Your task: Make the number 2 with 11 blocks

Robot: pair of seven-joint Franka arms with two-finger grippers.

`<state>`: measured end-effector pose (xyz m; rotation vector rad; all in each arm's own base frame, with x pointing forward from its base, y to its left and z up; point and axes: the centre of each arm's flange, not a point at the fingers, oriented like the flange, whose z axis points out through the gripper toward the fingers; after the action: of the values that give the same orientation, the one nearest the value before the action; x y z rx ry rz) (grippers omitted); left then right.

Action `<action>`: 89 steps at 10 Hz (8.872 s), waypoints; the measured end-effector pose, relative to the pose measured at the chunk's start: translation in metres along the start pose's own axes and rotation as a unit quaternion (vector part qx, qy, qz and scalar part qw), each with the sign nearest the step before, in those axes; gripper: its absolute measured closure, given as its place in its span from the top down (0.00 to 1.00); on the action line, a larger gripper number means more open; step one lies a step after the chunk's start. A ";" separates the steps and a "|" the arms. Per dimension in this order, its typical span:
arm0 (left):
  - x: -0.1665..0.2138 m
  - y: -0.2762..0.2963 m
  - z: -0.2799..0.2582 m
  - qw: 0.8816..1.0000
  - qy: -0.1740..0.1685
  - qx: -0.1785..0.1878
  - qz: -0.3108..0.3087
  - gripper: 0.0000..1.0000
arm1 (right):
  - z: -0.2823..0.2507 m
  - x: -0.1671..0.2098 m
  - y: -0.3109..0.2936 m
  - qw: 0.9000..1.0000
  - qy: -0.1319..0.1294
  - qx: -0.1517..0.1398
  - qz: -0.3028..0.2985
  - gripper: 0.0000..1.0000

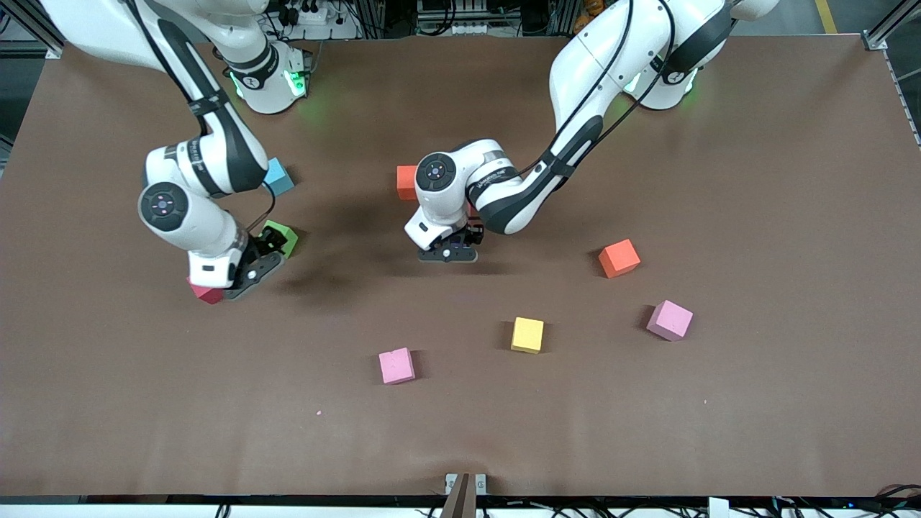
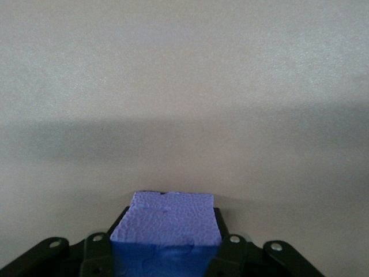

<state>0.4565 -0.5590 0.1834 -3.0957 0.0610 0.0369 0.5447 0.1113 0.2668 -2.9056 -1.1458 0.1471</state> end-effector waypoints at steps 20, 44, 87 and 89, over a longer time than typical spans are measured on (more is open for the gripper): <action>0.127 -0.220 -0.131 0.980 -0.001 0.008 -0.200 1.00 | 0.074 -0.076 -0.006 0.978 0.023 0.013 -0.207 0.89; 0.045 -0.393 -0.005 0.978 -0.011 -0.006 -0.210 0.74 | 0.028 0.146 -0.272 0.951 0.058 0.008 -0.304 0.52; 0.026 -0.017 -0.117 0.807 -0.088 -0.078 -0.579 0.60 | -0.074 -0.019 0.083 0.999 0.030 -0.009 -0.038 1.00; -0.005 0.037 -0.099 0.766 -0.067 -0.082 -0.634 0.60 | -0.045 -0.035 0.112 0.998 0.032 0.001 -0.048 1.00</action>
<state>0.4518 -0.6002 0.2811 -2.5395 -2.0216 0.2061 0.5997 0.0061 0.3095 -2.8233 -1.2693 0.0528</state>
